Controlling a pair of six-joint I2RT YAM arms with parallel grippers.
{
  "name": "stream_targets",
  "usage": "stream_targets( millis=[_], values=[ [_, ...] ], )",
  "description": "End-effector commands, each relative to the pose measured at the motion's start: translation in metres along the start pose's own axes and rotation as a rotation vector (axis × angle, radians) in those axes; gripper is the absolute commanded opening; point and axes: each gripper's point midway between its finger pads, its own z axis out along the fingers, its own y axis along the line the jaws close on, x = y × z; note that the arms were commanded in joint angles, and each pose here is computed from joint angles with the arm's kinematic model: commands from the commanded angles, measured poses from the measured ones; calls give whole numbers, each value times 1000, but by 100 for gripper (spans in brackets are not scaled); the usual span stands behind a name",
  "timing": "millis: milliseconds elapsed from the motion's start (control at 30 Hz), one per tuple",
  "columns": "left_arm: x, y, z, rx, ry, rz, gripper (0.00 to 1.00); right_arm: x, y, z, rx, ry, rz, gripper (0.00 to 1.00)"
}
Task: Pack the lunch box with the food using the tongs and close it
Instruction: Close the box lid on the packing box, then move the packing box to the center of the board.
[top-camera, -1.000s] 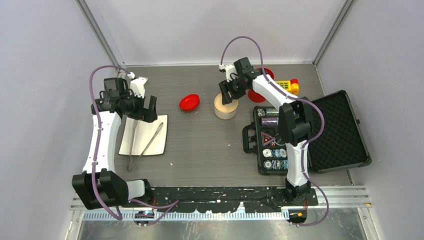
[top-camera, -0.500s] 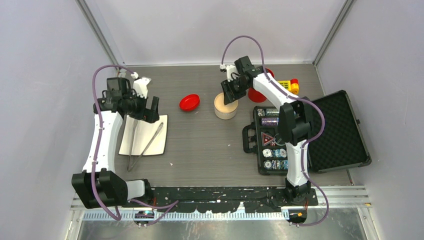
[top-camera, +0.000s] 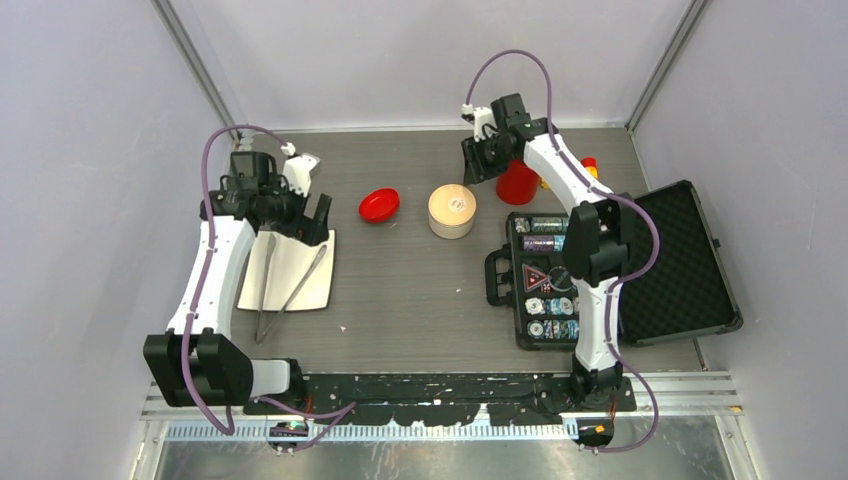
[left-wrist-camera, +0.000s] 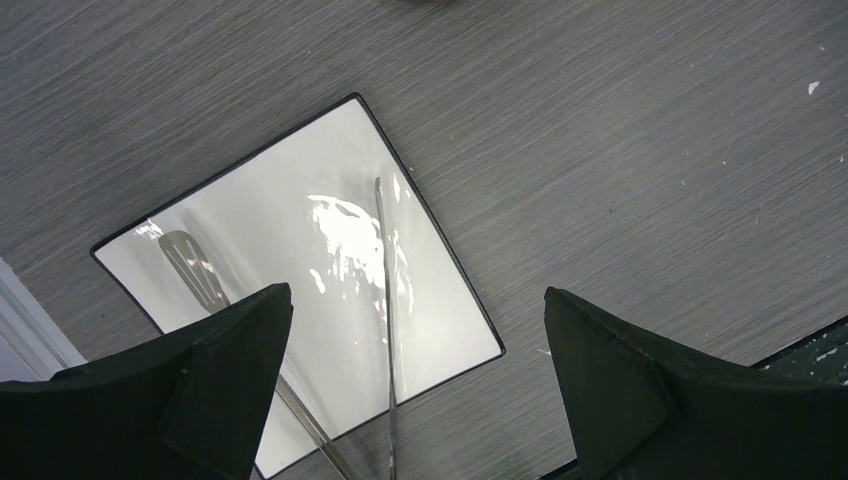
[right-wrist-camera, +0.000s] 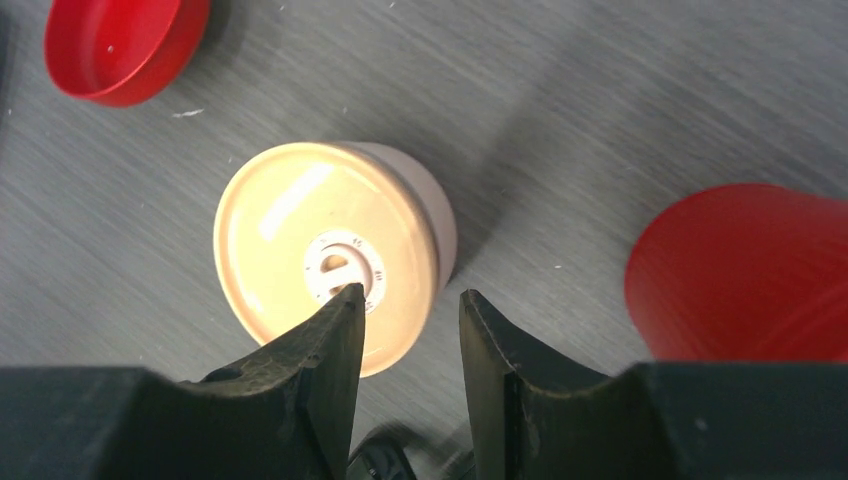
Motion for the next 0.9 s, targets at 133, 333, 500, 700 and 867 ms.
stream_targets(
  millis=[133, 333, 500, 700, 867],
  values=[
    [-26, 9, -7, -36, -65, 39, 100, -10, -4, 12, -47, -18, 7, 44],
    [-27, -1, -3, -11, -56, 52, 100, 5, -7, 30, -80, 31, 12, 35],
    [-27, -3, -2, -6, -50, 56, 100, 28, -5, 39, -116, 97, 9, 23],
    [-26, -7, 1, 9, -43, 63, 100, 43, 2, 41, -138, 131, -4, 12],
    [-21, -14, 5, 27, -28, 73, 100, 55, 13, 42, -163, 161, -7, 3]
  ],
)
